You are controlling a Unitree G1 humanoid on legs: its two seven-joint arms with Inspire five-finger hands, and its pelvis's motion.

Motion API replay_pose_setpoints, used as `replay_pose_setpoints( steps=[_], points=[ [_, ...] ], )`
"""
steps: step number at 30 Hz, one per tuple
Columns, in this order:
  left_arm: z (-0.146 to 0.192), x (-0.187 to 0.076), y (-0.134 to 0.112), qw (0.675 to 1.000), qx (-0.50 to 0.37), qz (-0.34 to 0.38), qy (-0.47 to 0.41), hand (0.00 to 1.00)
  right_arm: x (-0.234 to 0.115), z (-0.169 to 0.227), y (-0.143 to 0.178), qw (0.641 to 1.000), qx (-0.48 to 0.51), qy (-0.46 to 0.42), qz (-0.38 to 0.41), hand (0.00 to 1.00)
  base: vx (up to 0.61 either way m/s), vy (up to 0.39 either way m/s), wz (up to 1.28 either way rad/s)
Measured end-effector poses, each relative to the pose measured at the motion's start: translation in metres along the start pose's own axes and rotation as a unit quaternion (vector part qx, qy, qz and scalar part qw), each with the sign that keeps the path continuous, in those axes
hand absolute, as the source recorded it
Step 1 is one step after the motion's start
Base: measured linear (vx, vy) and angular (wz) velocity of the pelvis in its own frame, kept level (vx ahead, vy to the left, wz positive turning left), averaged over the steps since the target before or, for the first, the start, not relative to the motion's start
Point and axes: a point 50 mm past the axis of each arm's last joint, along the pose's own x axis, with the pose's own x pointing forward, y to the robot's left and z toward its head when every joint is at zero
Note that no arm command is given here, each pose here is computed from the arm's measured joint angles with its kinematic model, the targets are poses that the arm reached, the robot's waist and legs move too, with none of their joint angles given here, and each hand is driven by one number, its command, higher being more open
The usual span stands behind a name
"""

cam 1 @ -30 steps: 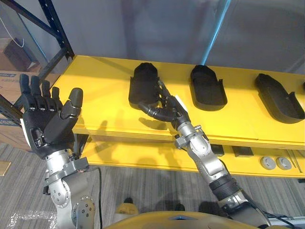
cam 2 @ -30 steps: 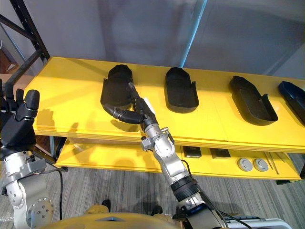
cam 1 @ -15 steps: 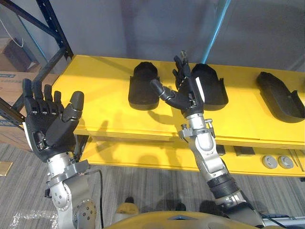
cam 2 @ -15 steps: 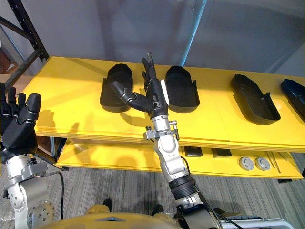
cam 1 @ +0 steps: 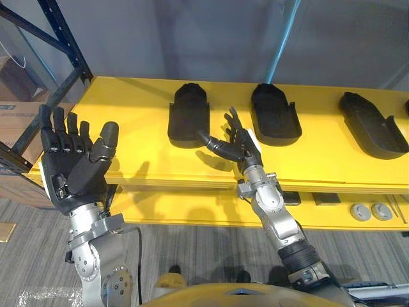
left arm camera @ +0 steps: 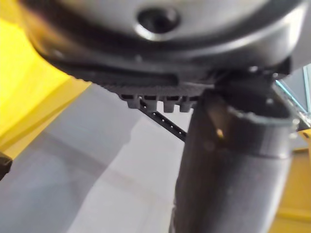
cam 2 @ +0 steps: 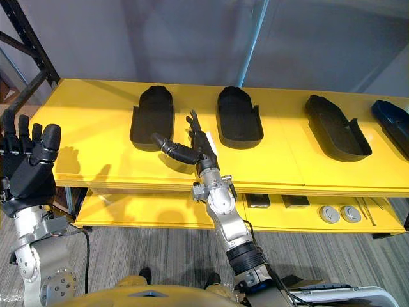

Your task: Walk over and take three plastic housings, then place them on the shelf

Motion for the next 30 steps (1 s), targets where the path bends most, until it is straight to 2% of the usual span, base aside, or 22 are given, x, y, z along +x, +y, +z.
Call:
replay_pose_setpoints(
  steps=[11, 13, 16, 18, 21, 24, 25, 28, 29, 30],
  points=[
    [0.009, 0.002, -0.008, 1.0, 0.001, -0.012, -0.02, 1.0, -0.006, -0.019, 0.013, 0.994, 0.0, 0.053, 0.093, 1.0, 0.0, 0.0, 0.0],
    [0.008, 0.002, -0.008, 0.999, 0.04, 0.004, -0.017, 1.0, -0.006, -0.02, 0.013, 0.993, -0.002, 0.055, 0.102, 1.0, 0.0, 0.0, 0.0],
    [0.003, 0.001, -0.001, 0.99, 0.128, 0.066, -0.006, 1.0, -0.007, -0.021, 0.013, 0.992, -0.002, 0.058, 0.109, 1.0, 0.0, 0.0, 0.0],
    [-0.002, -0.001, 0.019, 0.968, 0.206, 0.142, 0.002, 1.0, -0.007, -0.022, 0.013, 0.992, -0.002, 0.06, 0.11, 1.0, 0.0, 0.0, 0.0],
    [-0.004, -0.007, 0.047, 0.934, 0.274, 0.227, 0.012, 1.0, -0.007, -0.023, 0.014, 0.992, -0.003, 0.06, 0.109, 1.0, 0.0, 0.0, 0.0],
    [-0.007, -0.021, 0.082, 0.874, 0.364, 0.321, 0.032, 1.0, -0.007, -0.024, 0.014, 0.993, 0.001, 0.061, 0.102, 1.0, 0.0, 0.0, 0.0],
    [-0.011, -0.031, 0.102, 0.836, 0.41, 0.361, 0.054, 1.0, -0.007, -0.024, 0.013, 0.993, 0.009, 0.062, 0.096, 1.0, 0.0, 0.0, 0.0],
    [-0.023, -0.053, 0.131, 0.786, 0.449, 0.411, 0.111, 1.0, -0.008, -0.024, 0.011, 0.994, 0.001, 0.063, 0.094, 1.0, 0.0, 0.0, 0.0],
    [-0.032, -0.07, 0.147, 0.758, 0.464, 0.433, 0.155, 1.0, -0.009, -0.026, 0.009, 0.994, -0.004, 0.066, 0.093, 1.0, 0.0, 0.0, 0.0],
    [-0.037, -0.081, 0.156, 0.742, 0.466, 0.446, 0.181, 1.0, -0.008, -0.025, 0.009, 0.994, -0.004, 0.065, 0.093, 1.0, 0.0, 0.0, 0.0]
  ],
)
